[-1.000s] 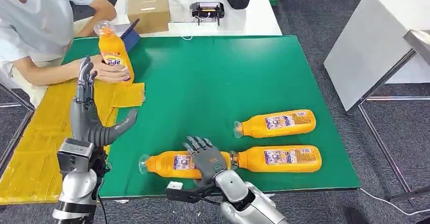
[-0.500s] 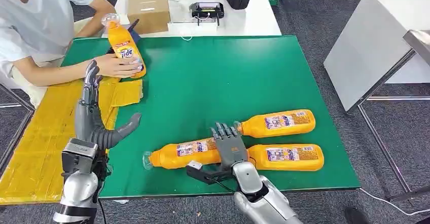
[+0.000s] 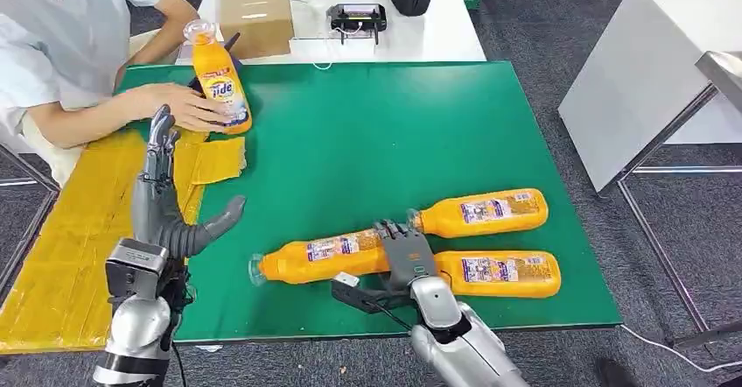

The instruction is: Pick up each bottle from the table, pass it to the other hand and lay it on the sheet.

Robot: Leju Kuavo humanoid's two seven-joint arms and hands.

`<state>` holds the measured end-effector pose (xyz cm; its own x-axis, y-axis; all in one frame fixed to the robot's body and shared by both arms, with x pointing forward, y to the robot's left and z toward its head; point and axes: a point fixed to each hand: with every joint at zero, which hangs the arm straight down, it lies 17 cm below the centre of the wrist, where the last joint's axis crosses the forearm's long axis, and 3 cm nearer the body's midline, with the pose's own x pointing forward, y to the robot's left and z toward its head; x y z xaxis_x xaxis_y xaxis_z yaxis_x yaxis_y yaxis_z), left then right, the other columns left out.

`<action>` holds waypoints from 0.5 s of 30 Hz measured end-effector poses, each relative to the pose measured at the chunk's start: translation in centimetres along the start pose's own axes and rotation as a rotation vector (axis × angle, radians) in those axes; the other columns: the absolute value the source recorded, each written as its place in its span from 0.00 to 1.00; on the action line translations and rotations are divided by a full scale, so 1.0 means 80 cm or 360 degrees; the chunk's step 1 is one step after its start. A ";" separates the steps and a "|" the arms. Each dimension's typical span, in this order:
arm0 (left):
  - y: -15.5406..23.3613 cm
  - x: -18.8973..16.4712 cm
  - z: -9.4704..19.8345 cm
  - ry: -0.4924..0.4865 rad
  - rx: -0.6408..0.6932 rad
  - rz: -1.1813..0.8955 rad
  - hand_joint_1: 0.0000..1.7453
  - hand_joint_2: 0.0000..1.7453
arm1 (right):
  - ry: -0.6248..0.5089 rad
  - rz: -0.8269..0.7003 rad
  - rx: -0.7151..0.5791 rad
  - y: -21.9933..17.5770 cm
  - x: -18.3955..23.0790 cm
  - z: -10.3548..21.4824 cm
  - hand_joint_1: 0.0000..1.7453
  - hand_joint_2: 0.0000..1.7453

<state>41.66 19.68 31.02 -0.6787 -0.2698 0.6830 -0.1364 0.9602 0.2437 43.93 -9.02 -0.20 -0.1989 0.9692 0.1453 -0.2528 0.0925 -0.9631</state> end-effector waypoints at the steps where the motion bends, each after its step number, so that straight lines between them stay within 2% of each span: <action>1: -0.001 0.000 0.000 0.0000 -0.0001 0.0004 0.00 1.00 | -0.0001 0.0003 0.0002 0.000 -0.001 -0.001 1.00 1.00; 8: -0.001 -0.001 -0.001 0.0013 0.0017 0.0074 0.00 1.00 | -0.0017 0.0083 -0.0011 -0.002 -0.001 -0.006 1.00 1.00; 15: -0.005 -0.003 -0.002 0.0027 0.0016 0.0138 0.00 1.00 | -0.0112 0.0260 -0.0081 -0.010 0.021 -0.012 1.00 1.00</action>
<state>41.99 19.38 30.84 -0.6759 -0.1868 0.7129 -0.0852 0.9807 0.1762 44.74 -7.22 0.62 -0.2997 0.9540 0.0000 -0.1637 -0.0514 -0.9852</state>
